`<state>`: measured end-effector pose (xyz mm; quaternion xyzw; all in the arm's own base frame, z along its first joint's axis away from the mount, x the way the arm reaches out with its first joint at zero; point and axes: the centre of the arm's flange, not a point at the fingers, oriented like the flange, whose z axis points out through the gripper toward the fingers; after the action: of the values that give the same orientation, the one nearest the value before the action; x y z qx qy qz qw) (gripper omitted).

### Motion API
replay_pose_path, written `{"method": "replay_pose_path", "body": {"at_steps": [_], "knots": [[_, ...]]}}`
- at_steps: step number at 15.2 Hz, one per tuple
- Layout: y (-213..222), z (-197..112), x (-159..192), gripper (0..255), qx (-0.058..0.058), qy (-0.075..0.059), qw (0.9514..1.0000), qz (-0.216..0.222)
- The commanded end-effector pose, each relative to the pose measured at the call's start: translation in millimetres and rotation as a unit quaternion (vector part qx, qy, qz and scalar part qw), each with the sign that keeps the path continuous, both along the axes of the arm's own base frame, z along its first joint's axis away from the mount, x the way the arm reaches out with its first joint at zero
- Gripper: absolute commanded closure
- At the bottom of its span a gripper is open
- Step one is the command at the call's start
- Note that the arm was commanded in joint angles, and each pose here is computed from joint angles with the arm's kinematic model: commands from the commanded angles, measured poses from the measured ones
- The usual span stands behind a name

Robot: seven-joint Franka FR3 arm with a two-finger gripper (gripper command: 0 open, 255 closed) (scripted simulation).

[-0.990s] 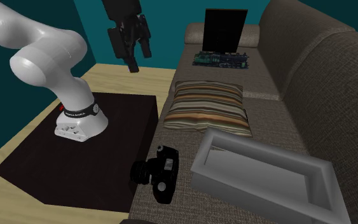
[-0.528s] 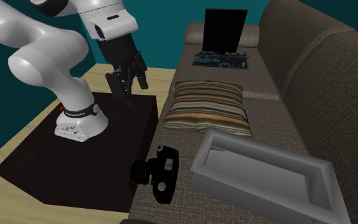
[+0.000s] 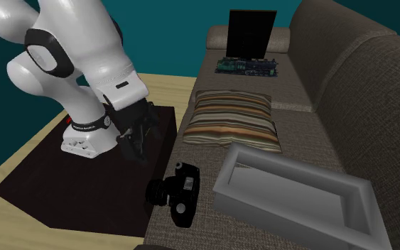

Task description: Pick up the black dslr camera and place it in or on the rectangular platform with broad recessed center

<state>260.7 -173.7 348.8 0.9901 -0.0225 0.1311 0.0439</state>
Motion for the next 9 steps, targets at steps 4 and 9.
{"method": "replay_pose_path", "body": {"at_steps": [4, 9], "knots": [[-34, -59, -1, 0, -0.008, -0.012, 0.9998, 0.012], [-44, -86, 3, 0, -0.010, -0.015, 0.9997, 0.015]]}}
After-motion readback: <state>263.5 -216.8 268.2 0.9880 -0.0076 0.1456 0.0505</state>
